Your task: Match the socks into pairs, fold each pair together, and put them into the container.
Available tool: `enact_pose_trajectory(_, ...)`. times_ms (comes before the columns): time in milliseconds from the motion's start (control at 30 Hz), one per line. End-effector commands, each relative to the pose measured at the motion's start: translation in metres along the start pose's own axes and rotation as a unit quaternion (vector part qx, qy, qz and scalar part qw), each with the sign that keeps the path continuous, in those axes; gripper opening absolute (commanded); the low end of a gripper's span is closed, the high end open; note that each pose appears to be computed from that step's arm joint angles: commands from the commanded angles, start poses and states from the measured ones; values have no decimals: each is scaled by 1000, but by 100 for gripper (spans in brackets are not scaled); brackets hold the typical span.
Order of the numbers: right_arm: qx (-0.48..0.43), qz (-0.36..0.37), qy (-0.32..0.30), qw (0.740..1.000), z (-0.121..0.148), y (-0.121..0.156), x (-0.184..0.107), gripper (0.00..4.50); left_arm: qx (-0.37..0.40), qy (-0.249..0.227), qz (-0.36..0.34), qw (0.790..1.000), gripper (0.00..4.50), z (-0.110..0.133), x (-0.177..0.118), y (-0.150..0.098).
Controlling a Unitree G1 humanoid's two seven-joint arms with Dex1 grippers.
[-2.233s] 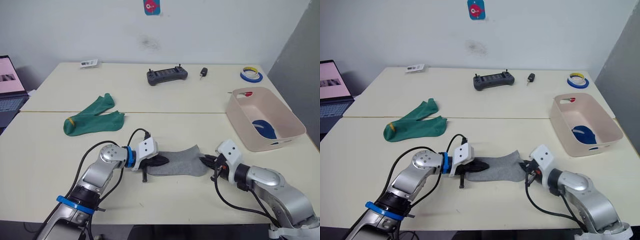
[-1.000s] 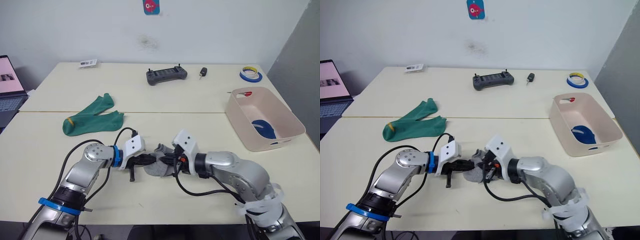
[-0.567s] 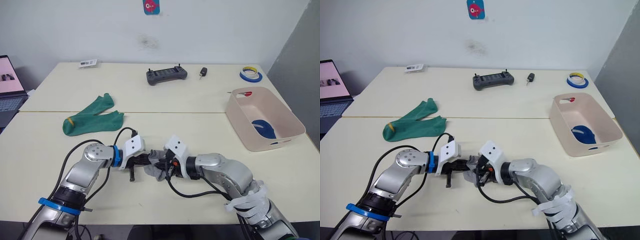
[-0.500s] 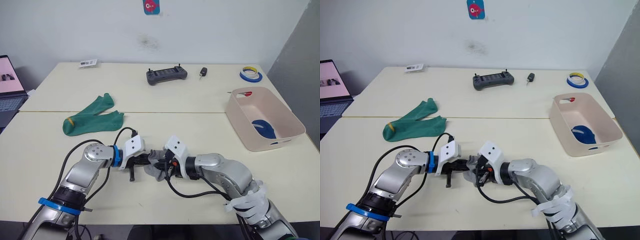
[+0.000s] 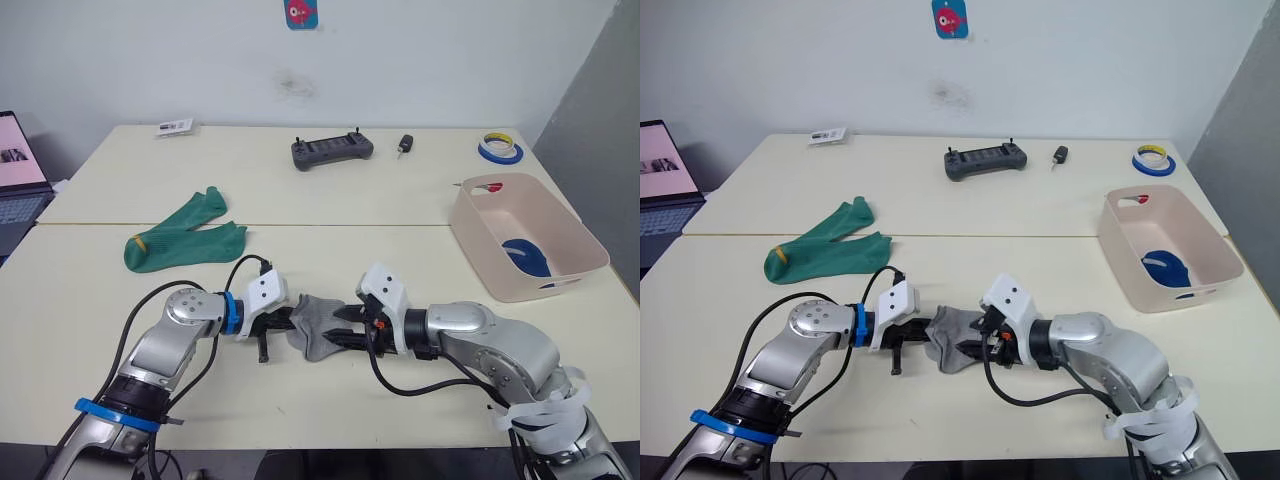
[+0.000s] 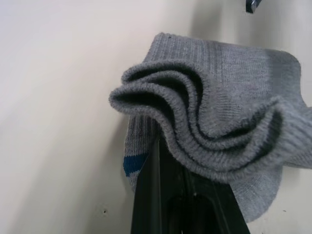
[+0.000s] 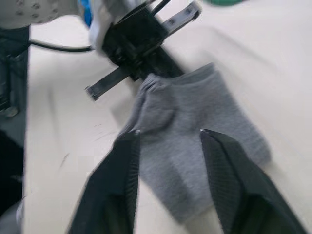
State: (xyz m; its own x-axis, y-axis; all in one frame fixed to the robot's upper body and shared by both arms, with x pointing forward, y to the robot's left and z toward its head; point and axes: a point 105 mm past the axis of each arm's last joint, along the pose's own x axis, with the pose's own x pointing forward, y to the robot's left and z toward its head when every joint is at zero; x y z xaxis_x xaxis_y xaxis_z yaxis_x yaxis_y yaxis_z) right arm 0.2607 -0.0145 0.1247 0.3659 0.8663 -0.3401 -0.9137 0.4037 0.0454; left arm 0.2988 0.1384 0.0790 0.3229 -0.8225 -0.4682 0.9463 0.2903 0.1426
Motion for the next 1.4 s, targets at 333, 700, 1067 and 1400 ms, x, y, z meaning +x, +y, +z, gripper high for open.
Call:
enact_pose_trajectory(333, -76, -10, 26, 997, -30, -2, 31, 2, 13, -114, 37, 993, 0, 66, -42, 22)
enact_pose_trajectory(700, -88, -9, 49, 995, -37, -1, 35, 2, 86, -45, -12, 995, 0, 43, -5, -6)
enact_pose_trajectory(1067, -120, -19, 44, 992, -33, -2, 24, 2, 75, 19, 65, 995, 0, 1, -25, 27)
enact_pose_trajectory(1400, -135, -39, -3, 990, 2, -9, 10, 2, 49, -113, -46, 991, 0, 73, -33, -12)
